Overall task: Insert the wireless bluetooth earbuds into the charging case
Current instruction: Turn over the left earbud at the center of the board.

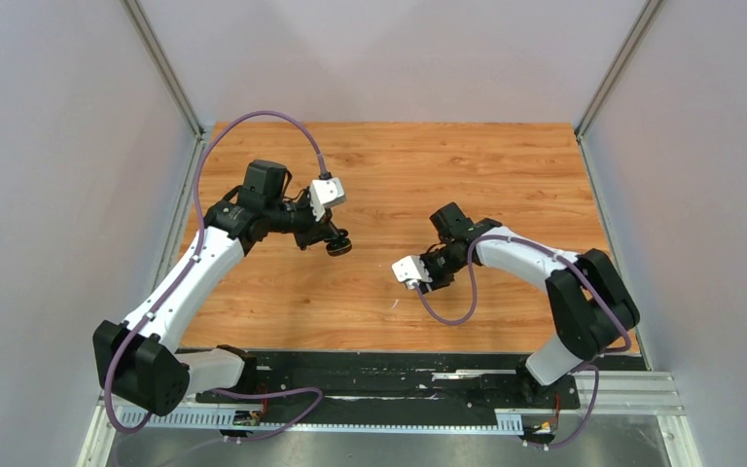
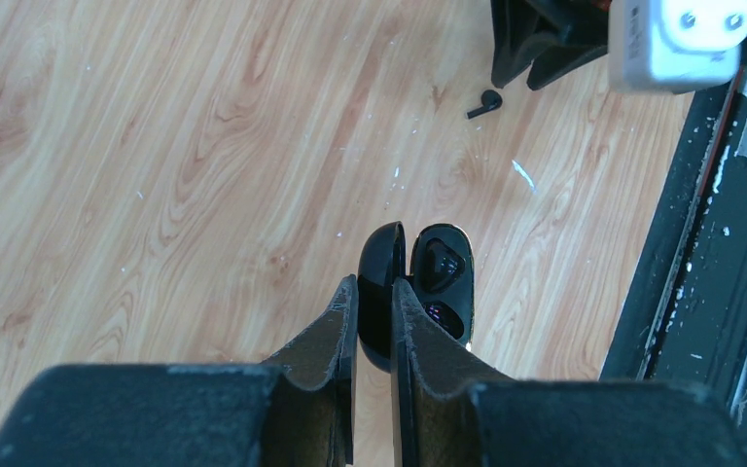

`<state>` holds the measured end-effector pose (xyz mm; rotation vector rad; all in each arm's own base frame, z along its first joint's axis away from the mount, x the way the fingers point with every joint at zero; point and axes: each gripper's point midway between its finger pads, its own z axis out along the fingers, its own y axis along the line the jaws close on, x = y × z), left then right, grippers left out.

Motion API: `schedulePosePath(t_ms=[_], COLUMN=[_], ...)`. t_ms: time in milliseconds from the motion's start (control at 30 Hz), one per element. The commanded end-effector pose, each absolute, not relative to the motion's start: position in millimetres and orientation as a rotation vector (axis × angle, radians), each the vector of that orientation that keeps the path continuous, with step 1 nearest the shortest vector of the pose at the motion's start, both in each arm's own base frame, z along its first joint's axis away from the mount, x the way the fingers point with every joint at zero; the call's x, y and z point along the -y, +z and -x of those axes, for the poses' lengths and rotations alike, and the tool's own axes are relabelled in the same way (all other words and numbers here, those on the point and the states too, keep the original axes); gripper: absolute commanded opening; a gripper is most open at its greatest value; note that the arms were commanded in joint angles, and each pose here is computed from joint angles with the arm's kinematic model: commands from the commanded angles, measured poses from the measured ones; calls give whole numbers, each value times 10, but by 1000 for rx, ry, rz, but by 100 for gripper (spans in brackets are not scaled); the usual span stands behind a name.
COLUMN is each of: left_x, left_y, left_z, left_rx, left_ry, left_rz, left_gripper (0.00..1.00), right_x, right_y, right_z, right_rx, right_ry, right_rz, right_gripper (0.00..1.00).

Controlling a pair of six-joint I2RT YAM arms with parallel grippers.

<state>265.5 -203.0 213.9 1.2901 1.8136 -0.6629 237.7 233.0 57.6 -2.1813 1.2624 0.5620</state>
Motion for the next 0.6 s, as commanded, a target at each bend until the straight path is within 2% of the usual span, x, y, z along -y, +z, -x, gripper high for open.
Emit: schedulePosePath(t_ms=[0,267,567], left_x=[2050,2051,2049], left_y=[2263,2250,2225], left_z=[-2650,-2672,-2691], left_rx=[-1778,-1781,-1784], left_ry=[-655,-649,-643], left_rz=[-1263,-1261,-1269], left_gripper=[0,0,0], right_x=[-2378,-2431,-2409], right_y=[534,391,318], right_z=[-2510,-2597,-2524], right_rx=[-1155,-1161,-1126], right_ry=[522,547,590], right_rz=[2265,2301,2362], right_gripper=[35,36,32])
